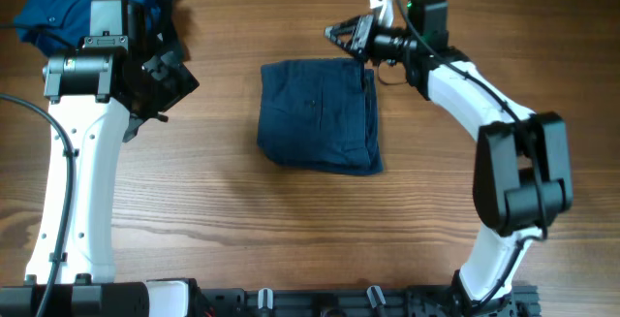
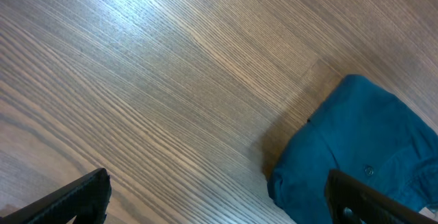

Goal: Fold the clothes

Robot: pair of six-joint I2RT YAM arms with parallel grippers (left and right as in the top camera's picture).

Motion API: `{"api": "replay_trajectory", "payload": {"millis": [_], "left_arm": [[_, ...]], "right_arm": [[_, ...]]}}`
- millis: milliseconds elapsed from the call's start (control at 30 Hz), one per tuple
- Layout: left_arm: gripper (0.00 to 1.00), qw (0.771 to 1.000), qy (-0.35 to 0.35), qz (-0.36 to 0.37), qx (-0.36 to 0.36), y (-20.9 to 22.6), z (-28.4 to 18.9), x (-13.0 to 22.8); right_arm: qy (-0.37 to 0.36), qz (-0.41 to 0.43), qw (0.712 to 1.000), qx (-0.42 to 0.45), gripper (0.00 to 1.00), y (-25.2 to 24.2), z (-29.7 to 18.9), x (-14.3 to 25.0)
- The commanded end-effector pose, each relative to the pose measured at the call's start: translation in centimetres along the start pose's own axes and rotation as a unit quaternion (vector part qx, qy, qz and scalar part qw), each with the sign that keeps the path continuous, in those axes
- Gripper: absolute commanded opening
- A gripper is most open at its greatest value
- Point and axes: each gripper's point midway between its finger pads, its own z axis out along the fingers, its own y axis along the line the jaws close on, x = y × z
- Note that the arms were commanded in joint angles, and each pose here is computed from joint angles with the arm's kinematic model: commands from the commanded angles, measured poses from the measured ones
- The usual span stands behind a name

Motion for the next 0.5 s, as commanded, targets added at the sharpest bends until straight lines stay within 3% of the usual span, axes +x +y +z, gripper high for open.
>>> {"api": "replay_trajectory", "payload": {"millis": [0,233,467], "left_arm": [[1.0,1.0,-0.003,-0.003,-0.009,0.3,0.2,-0.3],[1.0,1.0,0.001,-0.002,-0.013,0.5,0.2,0.0],[1.0,1.0,0.003,-0.002,-0.014,0.6,0.2,0.1]], "right_arm": [[0.021,0.024,0.998,0.049,0.19,-5.3,1.9,2.0],[0.045,0.093,0.988,0.114,0.2,-14.8,2.9,4.6],[0.064,0.093,0.989,0.096,0.13,-16.1,1.5,4.9]]}}
